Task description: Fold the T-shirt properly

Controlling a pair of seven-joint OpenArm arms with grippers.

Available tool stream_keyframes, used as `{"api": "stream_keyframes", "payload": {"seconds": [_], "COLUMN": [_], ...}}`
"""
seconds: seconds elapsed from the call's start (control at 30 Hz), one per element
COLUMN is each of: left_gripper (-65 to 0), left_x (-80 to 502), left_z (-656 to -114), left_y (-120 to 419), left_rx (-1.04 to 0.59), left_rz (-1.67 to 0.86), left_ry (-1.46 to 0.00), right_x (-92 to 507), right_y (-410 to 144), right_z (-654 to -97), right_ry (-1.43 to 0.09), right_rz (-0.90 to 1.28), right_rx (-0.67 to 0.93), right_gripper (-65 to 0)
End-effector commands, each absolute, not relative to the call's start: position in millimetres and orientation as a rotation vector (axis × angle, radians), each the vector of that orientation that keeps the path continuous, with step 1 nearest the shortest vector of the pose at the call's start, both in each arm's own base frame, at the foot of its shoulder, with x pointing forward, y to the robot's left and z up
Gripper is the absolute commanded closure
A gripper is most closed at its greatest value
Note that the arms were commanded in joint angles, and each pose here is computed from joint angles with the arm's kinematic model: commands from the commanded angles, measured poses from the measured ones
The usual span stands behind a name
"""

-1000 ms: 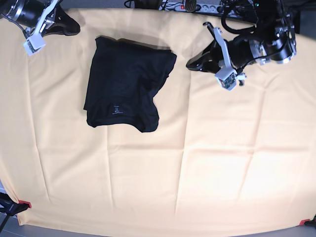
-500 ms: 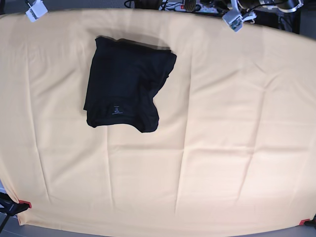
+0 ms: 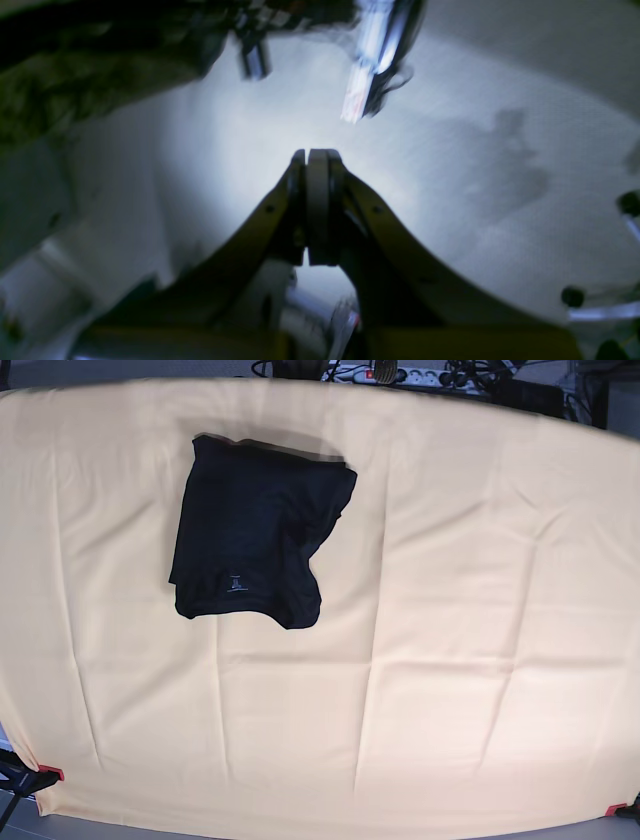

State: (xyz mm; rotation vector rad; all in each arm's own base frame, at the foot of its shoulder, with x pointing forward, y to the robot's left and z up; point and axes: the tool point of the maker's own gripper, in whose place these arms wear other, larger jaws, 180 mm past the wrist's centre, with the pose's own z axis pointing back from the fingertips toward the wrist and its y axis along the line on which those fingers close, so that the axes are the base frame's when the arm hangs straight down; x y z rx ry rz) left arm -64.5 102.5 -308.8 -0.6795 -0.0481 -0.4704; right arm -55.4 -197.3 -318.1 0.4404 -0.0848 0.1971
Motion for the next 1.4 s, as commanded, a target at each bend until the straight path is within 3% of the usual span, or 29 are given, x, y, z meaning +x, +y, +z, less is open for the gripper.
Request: {"api": "stream_keyframes", "payload": {"seconds": [0.0, 0.27, 0.53, 0.77, 1.03, 1.2, 1.37], "left_gripper": [0.0, 0.0, 0.0, 0.0, 0.0, 0.0, 0.0], "left_x": [-62, -46, -43, -63, -82, -60, -32], "left_z": [-304, -311, -381, -467, -569, -604, -614], "left_y": [100, 103, 144, 152, 161, 151, 125], "left_rx": [-0.689, -0.655, -0.479, -0.481, -0.475, -0.476, -0.498], "left_rz": [-0.472, -0.465, -0.362, -0.266, -0.068, 0.126, 0.176], "left_ry": [-0.072, -0.142, -0.090, -0.010, 0.109, 0.021, -0.112], "right_x": [-59, -74, -100, -109, -98, -85, -72], "right_y": [-203, -249, -289, -258, -213, -204, -169], "right_z": [-318, -363, -442, -512, -579, -612, -624], "right_ry": [-0.080, -0.048, 0.073, 0.102, 0.088, 0.043, 0.007], "right_rz": [0.198, 0.110, 0.015, 0.119, 0.075, 0.111, 0.141], "right_rx": [0.420, 0.269, 0.117, 0.180, 0.288, 0.196, 0.235], "right_gripper": [0.0, 0.0, 0.0, 0.0, 0.0, 0.0, 0.0]}}
